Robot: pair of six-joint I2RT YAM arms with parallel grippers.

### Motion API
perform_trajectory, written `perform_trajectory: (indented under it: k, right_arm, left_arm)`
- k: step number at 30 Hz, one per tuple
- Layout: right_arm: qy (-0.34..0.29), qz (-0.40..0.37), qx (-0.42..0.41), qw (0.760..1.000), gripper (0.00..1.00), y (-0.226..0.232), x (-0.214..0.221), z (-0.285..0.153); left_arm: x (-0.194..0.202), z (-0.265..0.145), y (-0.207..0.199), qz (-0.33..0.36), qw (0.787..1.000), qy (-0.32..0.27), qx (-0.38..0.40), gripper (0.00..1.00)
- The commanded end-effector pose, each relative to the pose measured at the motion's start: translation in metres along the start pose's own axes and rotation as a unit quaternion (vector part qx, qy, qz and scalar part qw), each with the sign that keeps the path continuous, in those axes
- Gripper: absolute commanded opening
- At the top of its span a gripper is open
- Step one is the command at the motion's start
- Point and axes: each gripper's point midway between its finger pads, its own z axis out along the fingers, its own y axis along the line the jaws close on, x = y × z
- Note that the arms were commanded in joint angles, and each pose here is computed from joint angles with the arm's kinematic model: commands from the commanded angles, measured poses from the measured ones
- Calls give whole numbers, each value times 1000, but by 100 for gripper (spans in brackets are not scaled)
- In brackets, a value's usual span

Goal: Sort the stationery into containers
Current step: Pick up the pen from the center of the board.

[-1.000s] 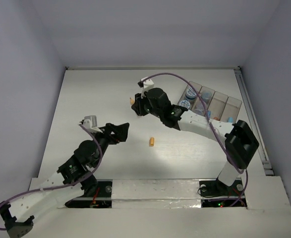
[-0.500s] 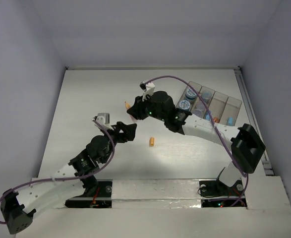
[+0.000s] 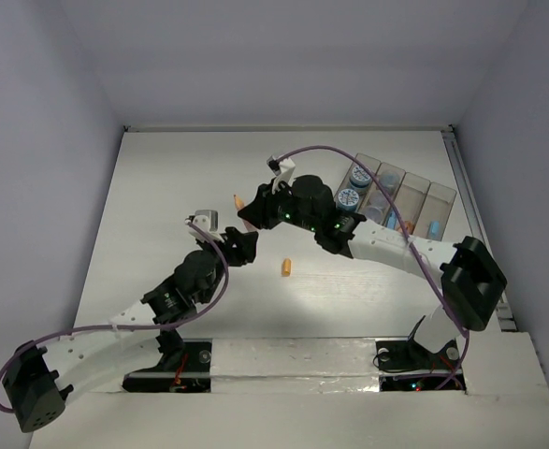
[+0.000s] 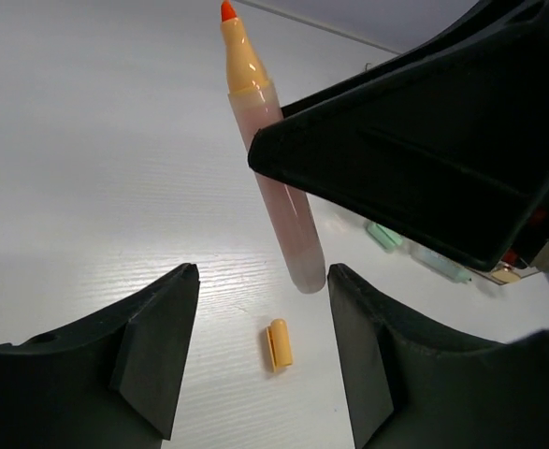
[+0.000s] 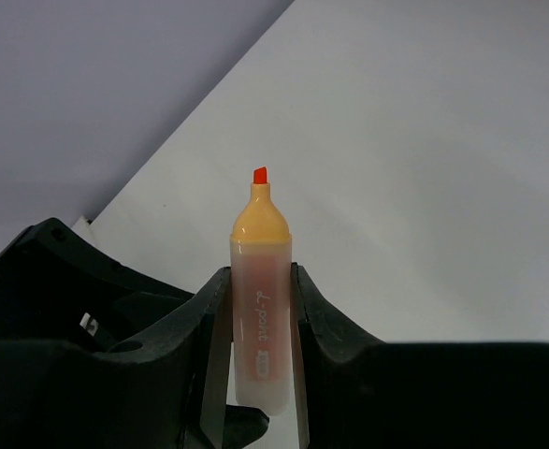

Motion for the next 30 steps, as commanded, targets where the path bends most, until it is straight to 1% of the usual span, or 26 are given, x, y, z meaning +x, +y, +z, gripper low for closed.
perform_trajectory:
  k: [1, 10, 11, 13, 14, 15, 19, 21, 22, 23, 25, 26, 28, 29, 30]
  right_arm:
    - [-28, 1, -38, 999, 4, 19, -16, -5]
    - [-21, 13, -51, 998, 5, 21, -7, -4]
    - [-16, 17, -56, 998, 5, 22, -3, -5]
    - [-19, 19, -58, 998, 5, 23, -4, -5]
    - [-17, 20, -59, 998, 5, 23, -4, -6]
    - [-17, 21, -63, 998, 4, 25, -4, -6]
    - [-12, 32, -81, 996, 5, 31, 0, -5]
    - [-11, 36, -85, 996, 4, 31, 1, -6]
    - [-12, 37, -86, 996, 5, 32, 1, -6]
    - [-14, 39, -86, 995, 5, 32, 1, -7]
    - [-17, 40, -89, 995, 4, 33, 0, -9]
    - [-18, 41, -90, 995, 5, 34, -1, -9]
    - [-24, 41, -91, 995, 4, 35, -4, -11]
    - [-24, 41, -88, 995, 4, 34, -4, -12]
    - [-26, 40, -87, 995, 4, 34, -5, -13]
  left_arm:
    - [-32, 4, -19, -16, 999, -43, 21, 52]
    - [-34, 7, -17, -17, 998, -54, 19, 47]
    - [-33, 7, -17, -16, 998, -53, 19, 42]
    - [-33, 8, -19, -14, 998, -52, 24, 37]
    - [-32, 8, -20, -13, 998, -52, 27, 30]
    - [-34, 8, -22, -15, 998, -56, 32, 28]
    - [-31, 10, -23, -13, 998, -56, 37, 27]
    - [-28, 12, -23, -11, 998, -52, 36, 25]
    - [-29, 13, -21, -12, 998, -53, 33, 25]
    - [-28, 13, -21, -14, 998, -52, 33, 29]
    - [-26, 13, -20, -16, 998, -49, 33, 32]
    - [-25, 13, -20, -16, 998, -48, 33, 30]
    - [-25, 13, -20, -15, 998, -48, 34, 18]
    - [-24, 12, -20, -15, 998, -47, 33, 5]
    - [-27, 11, -20, -17, 998, -50, 33, 0]
